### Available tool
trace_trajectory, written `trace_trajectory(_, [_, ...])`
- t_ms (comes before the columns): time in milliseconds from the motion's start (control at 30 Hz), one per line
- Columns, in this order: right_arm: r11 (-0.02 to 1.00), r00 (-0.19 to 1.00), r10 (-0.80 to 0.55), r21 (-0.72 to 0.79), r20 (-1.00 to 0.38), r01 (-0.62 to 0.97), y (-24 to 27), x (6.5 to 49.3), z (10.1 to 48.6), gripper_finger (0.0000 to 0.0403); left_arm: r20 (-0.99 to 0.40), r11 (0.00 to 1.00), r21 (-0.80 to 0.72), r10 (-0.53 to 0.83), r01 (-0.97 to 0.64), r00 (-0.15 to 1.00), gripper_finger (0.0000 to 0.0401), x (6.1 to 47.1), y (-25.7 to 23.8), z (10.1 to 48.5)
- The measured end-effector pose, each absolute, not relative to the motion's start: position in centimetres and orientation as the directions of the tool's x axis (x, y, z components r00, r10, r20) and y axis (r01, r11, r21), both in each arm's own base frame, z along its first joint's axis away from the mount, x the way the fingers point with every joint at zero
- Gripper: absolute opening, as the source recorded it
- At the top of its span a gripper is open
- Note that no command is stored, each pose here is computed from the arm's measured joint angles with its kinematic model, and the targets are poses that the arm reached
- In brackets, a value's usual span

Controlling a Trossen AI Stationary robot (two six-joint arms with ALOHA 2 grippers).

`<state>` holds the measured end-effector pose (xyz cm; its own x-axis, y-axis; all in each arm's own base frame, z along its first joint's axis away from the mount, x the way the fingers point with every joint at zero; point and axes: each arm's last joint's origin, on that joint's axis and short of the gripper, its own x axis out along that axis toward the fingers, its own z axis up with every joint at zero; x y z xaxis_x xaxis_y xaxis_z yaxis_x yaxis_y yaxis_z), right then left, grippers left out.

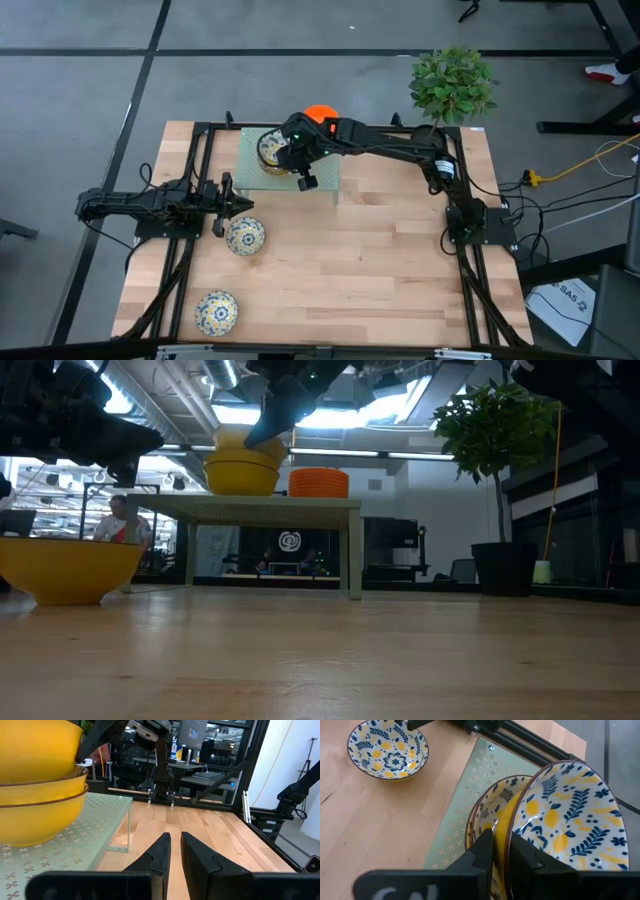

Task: Pick & Place Mini bowls
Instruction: Stack the yellow bowl on top of the other yellow bowls on the shelf

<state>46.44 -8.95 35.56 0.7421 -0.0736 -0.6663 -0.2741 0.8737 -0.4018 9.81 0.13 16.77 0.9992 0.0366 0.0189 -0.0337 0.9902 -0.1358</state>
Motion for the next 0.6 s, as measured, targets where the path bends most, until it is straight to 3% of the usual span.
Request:
trace_trajectory(133, [0.873,0.743,-0.074,-0.403,-0.665,-0.274,-8.95,46.44,35.58,0.0053,0.018,0.99,-0.136,0.037,-0.034,0.999,0.0038,9.81,0.13,16.76])
trace_trajectory(400, [0.868,0.741,-0.126,-0.435,-0.66,-0.24,-9.07,46.48,35.64,0.0129,0.018,0.99,-0.136,0.037,-0.034,0.999,0.0038,9.81,0.13,16.76])
trace_trajectory(600, [0.867,0.745,-0.128,-0.438,-0.655,-0.236,-9.08,46.5,35.73,0.0155,0.018,0.99,-0.136,0.037,-0.034,0.999,0.0038,9.81,0.13,16.76])
